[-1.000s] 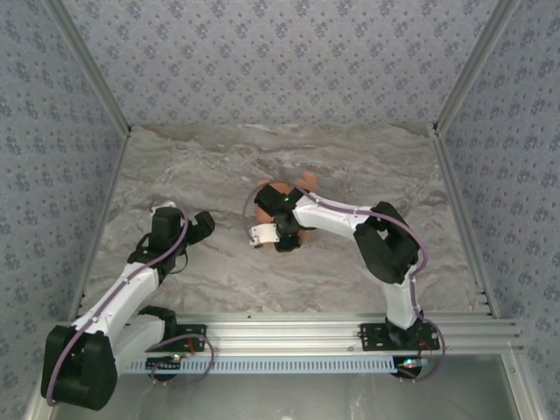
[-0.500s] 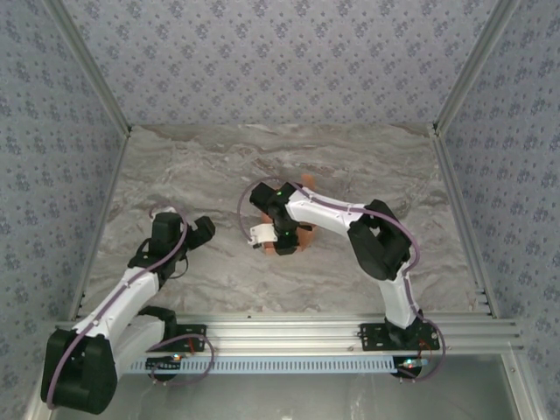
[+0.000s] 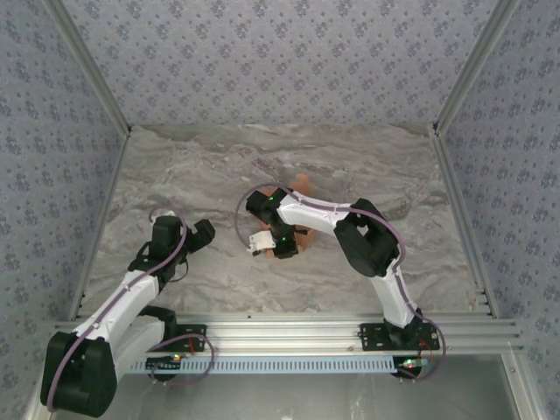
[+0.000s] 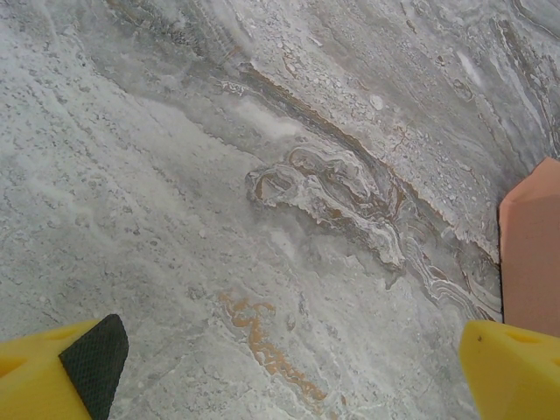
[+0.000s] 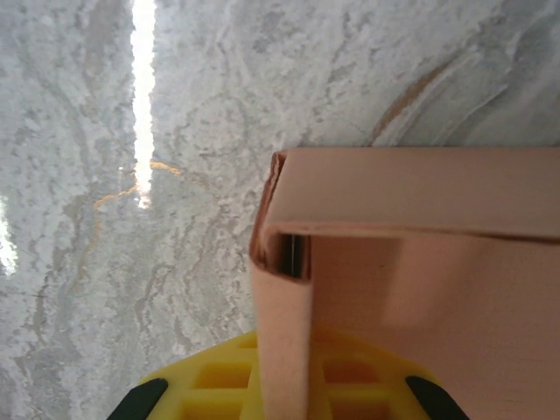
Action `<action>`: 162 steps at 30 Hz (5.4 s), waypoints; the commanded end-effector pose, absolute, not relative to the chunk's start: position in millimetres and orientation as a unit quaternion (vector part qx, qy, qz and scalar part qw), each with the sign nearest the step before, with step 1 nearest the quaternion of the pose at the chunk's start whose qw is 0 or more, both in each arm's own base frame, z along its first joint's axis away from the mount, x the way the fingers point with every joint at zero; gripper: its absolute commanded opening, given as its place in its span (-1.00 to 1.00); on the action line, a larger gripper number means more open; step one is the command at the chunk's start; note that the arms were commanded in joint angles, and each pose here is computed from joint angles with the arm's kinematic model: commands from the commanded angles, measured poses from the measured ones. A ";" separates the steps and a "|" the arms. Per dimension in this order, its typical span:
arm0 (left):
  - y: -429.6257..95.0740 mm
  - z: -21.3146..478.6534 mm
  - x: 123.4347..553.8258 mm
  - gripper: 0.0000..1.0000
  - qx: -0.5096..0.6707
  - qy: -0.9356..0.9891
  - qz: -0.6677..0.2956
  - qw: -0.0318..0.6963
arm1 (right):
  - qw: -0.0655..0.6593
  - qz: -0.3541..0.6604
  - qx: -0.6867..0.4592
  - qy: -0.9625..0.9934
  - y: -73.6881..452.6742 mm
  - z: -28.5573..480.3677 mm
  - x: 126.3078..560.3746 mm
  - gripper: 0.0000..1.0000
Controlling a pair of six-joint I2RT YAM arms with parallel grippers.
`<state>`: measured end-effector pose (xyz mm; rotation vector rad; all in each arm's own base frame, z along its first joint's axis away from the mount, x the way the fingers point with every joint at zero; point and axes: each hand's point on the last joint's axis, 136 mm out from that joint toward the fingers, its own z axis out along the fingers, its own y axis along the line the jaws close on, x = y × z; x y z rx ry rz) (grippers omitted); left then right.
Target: Fold the paper box
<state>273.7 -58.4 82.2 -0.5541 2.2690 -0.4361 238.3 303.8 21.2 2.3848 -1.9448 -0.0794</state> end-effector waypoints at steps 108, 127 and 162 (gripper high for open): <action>-31.8 71.7 291.4 0.99 -0.315 0.919 -0.084 0.221 | -0.111 -0.065 -0.302 -0.945 322.4 56.4 213.5 0.21; -35.1 69.5 267.0 0.99 -0.310 0.918 -0.106 0.224 | -0.117 -0.060 -0.401 -0.907 278.4 54.6 223.1 0.31; -39.4 65.9 274.7 0.99 -0.299 0.925 -0.107 0.209 | -0.120 0.002 -0.388 -0.914 196.4 22.4 230.2 -0.46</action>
